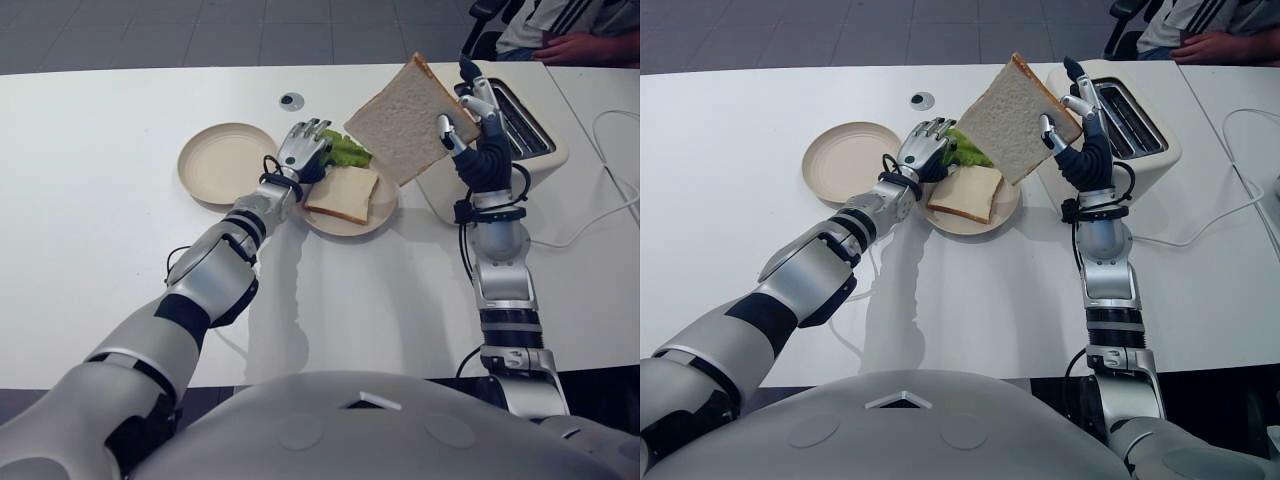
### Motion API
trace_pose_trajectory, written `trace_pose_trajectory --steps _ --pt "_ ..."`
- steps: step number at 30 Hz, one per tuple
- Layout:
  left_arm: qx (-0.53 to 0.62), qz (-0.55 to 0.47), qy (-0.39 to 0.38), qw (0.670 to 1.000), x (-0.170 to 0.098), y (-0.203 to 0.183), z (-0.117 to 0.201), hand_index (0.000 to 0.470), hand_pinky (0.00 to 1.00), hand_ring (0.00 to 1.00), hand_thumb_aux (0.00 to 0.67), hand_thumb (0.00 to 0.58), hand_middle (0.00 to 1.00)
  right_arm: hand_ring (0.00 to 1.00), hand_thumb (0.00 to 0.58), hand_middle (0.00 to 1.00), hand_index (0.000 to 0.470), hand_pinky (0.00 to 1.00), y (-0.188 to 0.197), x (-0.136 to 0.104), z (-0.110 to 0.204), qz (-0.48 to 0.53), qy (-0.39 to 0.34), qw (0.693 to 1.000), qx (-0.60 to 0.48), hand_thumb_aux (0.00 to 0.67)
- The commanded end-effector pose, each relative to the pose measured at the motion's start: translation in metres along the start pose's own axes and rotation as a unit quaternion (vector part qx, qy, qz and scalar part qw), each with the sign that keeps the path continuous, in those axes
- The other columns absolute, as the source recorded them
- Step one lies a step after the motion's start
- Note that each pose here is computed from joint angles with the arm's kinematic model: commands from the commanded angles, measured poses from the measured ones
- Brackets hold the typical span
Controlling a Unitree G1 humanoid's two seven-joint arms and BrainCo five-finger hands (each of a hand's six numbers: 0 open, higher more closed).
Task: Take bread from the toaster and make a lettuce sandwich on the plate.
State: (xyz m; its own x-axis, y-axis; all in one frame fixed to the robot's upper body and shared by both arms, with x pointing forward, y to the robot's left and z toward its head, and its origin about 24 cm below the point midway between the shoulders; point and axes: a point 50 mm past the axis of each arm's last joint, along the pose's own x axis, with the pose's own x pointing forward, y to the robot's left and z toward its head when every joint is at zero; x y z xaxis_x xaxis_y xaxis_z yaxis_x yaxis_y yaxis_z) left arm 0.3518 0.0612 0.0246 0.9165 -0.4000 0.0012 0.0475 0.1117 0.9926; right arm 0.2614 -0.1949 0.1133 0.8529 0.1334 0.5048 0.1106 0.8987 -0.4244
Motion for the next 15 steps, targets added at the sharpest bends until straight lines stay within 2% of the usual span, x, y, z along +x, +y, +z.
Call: trace_pose_trajectory --steps 1,2,5,7,15 --pt "0.011 -0.006 0.015 1.000 0.0007 0.0028 -0.0081 0.317 0.00 0.00 0.452 0.519 0.00 0.01 0.580 0.01 0.470 0.01 -0.0021 -0.0033 -0.0017 -0.003 0.006 1.000 0.004 0.670" --pt "0.011 -0.007 0.014 1.000 0.0006 0.0024 -0.0075 0.361 0.00 0.00 0.515 0.549 0.00 0.01 0.580 0.01 0.470 0.01 -0.0021 -0.0035 -0.0017 -0.003 0.006 1.000 0.004 0.670" --pt "0.008 -0.004 0.012 1.000 0.0004 0.0019 -0.0060 0.405 0.00 0.00 0.578 0.569 0.00 0.01 0.580 0.01 0.470 0.01 -0.0017 -0.0037 -0.0015 -0.002 0.006 1.000 0.005 0.670" --pt "0.006 0.002 0.011 1.000 0.0006 0.0030 -0.0061 0.470 0.00 0.00 0.670 0.580 0.00 0.01 0.580 0.01 0.470 0.01 -0.0012 -0.0036 -0.0014 -0.003 0.006 1.000 0.006 0.670" --pt "-0.017 0.048 0.004 0.999 0.0007 0.0093 -0.0060 0.470 0.00 0.00 0.670 0.580 0.00 0.01 0.580 0.01 0.470 0.01 -0.0011 -0.0020 -0.0010 -0.007 0.004 1.000 0.009 0.670"
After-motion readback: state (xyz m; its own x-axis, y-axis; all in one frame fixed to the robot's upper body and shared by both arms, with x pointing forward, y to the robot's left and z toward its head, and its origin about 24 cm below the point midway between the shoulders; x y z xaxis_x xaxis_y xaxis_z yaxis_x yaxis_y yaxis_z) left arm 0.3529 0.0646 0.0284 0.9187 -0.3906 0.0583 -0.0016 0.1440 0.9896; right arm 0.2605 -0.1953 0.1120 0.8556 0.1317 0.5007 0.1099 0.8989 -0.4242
